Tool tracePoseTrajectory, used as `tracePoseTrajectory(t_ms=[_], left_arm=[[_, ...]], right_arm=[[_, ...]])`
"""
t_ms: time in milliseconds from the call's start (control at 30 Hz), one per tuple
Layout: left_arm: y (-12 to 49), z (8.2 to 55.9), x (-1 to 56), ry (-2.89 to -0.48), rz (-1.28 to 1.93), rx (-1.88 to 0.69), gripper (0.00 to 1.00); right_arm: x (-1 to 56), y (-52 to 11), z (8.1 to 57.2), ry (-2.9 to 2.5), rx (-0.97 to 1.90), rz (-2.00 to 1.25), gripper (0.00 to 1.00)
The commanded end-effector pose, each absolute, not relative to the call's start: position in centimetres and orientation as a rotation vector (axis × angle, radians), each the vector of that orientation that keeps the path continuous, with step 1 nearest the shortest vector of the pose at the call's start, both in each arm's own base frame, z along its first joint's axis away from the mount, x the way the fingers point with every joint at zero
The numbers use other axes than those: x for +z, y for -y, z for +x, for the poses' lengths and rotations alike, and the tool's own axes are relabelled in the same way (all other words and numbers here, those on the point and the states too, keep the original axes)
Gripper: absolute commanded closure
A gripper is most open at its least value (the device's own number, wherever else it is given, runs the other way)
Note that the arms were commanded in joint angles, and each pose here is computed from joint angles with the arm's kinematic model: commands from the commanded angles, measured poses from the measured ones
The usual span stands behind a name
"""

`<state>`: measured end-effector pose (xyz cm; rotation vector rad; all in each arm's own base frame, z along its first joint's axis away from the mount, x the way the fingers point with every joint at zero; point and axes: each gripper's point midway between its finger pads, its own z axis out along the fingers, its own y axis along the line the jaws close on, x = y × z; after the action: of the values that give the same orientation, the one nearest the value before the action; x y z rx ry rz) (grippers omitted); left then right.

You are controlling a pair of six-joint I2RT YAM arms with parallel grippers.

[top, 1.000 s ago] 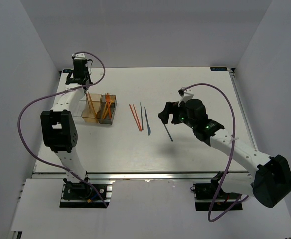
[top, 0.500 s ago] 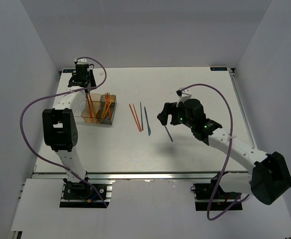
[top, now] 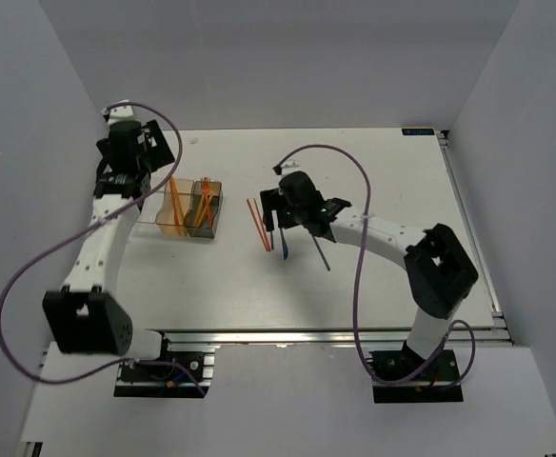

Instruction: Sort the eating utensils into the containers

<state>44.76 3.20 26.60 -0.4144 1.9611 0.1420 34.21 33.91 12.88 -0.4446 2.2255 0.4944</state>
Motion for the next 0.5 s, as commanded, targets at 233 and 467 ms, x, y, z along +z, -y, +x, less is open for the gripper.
tracePoseTrajectory(t_ms=[233, 467], left_arm=[[-2.9, 34.5, 26.2, -1.854, -0.451, 0.063, 0.02], [-1.9, 34.1, 24.4, -1.897, -0.424, 0.007, 0.02]], right_arm=[[9.9, -37.6, 37.1, -2.242, 0.251, -0.526, 0.74], [8.2, -36.8, 37.9, -2.293, 0.128, -0.489, 0.74]])
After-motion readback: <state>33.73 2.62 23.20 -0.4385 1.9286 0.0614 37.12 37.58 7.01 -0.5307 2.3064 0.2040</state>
